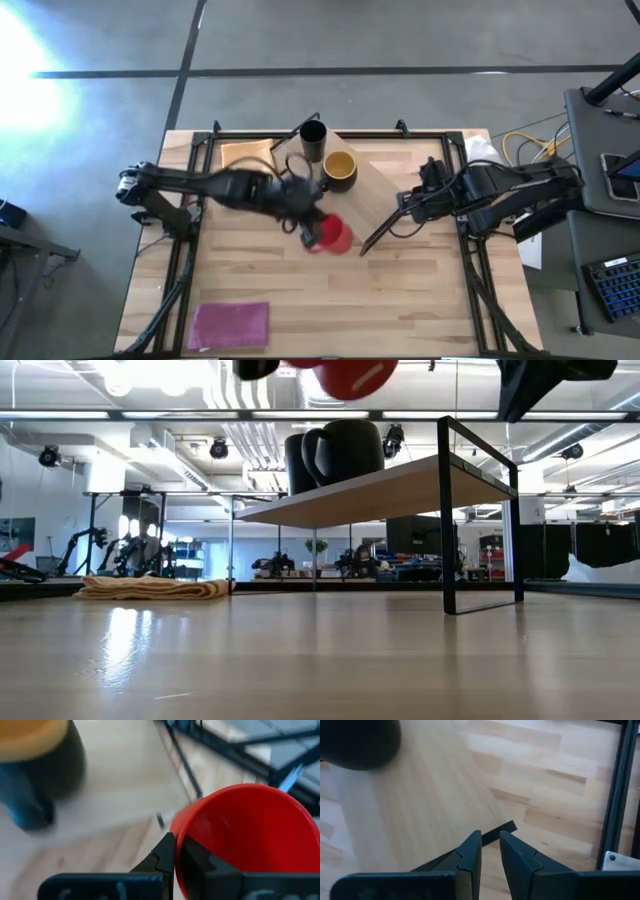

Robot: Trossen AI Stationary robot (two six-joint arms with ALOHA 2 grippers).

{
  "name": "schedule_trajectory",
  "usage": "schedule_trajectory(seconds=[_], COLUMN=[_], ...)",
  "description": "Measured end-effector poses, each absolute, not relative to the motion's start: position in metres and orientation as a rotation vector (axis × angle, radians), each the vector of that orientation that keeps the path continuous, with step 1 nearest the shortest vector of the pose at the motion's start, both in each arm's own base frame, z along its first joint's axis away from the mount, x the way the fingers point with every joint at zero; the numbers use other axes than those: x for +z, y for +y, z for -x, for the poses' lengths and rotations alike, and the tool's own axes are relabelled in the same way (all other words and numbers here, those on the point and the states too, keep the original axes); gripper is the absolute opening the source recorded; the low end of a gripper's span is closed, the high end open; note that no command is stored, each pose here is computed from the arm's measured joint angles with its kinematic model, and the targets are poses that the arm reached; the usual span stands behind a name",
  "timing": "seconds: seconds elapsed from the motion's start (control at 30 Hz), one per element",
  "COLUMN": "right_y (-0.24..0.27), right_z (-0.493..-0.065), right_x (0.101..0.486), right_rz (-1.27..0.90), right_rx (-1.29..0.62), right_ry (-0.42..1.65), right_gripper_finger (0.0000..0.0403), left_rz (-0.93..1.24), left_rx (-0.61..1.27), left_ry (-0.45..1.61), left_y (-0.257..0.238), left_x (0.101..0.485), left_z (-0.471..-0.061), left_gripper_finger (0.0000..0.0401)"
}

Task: Stack small to large cups/mugs on shelf
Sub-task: Put the red mug on the shelf

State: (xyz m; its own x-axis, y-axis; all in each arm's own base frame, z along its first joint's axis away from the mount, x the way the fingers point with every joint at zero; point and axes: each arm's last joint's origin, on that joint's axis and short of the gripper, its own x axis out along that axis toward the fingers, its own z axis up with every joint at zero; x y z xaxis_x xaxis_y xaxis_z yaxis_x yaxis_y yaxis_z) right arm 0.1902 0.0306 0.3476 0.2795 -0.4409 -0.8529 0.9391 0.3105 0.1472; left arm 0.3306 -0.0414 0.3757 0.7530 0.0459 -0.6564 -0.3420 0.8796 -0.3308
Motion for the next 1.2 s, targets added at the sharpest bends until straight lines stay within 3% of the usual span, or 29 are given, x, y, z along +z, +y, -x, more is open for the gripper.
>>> schedule_trajectory(seconds=[0.17,0.37,0.67,1.2], right_y=[0.03,0.037,0.039,0.053], right_z=[-0.182,-0.176,-0.167,-0.185], right_x=[0.348,0.352,0.359,0.362], right_rz=[-0.76,-0.784,-0.819,-0.847], right_rx=[-1.032,-0.922,-0.865,-0.668], right_ry=[0.794,0.748,0.697,0.689], right_gripper_finger=[0.0063,0.0063,0.0063,0.0063], left_rz=[0.422,0.407,0.399,0.329], left_rx=[0.278,0.317,0.276,0.279], left_ry=[0.627,0.665,0.663,0.724], left_y=[-0.01,0.013,0.016,0.019], left_x=[0.395,0.387,0.39,0.38], left_z=[-0.336,-0.356,-0.397,-0.427], left_gripper_finger=[0.0,0.0,0.0,0.0])
